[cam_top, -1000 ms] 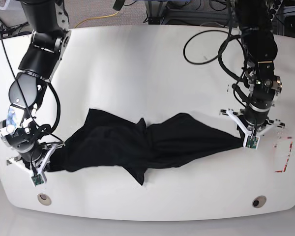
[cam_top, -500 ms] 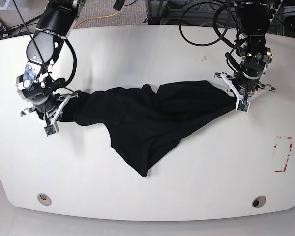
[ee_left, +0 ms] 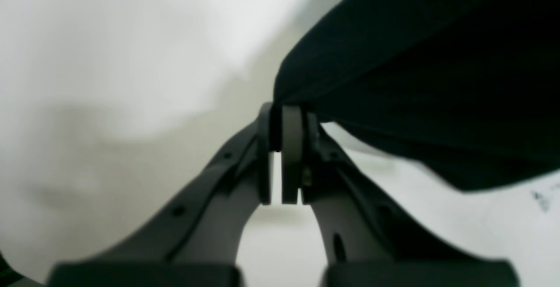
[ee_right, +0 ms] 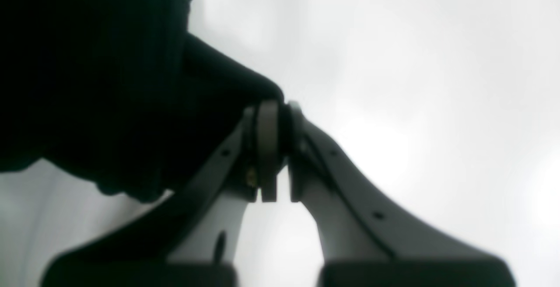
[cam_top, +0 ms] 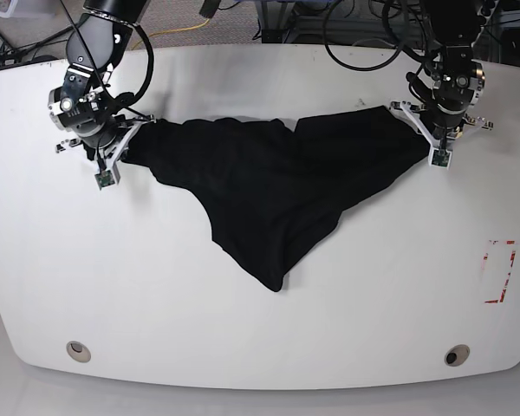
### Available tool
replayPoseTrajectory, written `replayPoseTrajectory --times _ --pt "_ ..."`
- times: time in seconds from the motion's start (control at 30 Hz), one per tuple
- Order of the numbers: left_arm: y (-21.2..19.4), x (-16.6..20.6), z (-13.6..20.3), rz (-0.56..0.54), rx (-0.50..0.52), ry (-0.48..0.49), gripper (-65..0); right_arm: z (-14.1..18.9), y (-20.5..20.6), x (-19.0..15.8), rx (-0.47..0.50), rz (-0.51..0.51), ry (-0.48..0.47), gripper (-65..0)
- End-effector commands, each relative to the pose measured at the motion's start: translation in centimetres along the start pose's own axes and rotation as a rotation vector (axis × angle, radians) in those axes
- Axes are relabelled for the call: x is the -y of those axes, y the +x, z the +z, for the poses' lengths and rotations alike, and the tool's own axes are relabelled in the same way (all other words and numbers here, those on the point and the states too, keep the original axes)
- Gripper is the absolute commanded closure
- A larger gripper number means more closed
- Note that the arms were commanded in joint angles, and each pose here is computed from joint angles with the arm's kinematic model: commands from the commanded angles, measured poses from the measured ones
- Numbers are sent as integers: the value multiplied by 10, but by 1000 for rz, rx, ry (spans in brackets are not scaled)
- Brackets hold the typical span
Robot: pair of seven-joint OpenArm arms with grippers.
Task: Fold the T-shirt properly
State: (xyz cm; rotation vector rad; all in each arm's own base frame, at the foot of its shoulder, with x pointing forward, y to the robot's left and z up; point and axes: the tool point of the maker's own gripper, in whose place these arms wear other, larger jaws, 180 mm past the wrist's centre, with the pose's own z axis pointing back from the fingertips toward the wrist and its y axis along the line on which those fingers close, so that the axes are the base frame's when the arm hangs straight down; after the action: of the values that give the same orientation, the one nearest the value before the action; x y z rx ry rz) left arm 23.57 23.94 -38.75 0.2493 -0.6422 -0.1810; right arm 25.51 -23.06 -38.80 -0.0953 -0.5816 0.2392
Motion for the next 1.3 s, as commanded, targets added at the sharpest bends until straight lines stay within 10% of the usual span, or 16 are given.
replayPoseTrajectory --times 0.0,0.37,0.73,1.27 --pt "10 -8 3 -7 40 22 -4 5 14 3 49 -1 -14 -14" --pt "17 -14 4 1 69 39 -4 22 37 -2 129 9 -36 -423" --pt "21 -14 5 0 94 38 -4 16 101 -17 283 28 84 -419" --pt "23 -14 5 0 98 38 -3 -61 172 -71 246 70 346 -415"
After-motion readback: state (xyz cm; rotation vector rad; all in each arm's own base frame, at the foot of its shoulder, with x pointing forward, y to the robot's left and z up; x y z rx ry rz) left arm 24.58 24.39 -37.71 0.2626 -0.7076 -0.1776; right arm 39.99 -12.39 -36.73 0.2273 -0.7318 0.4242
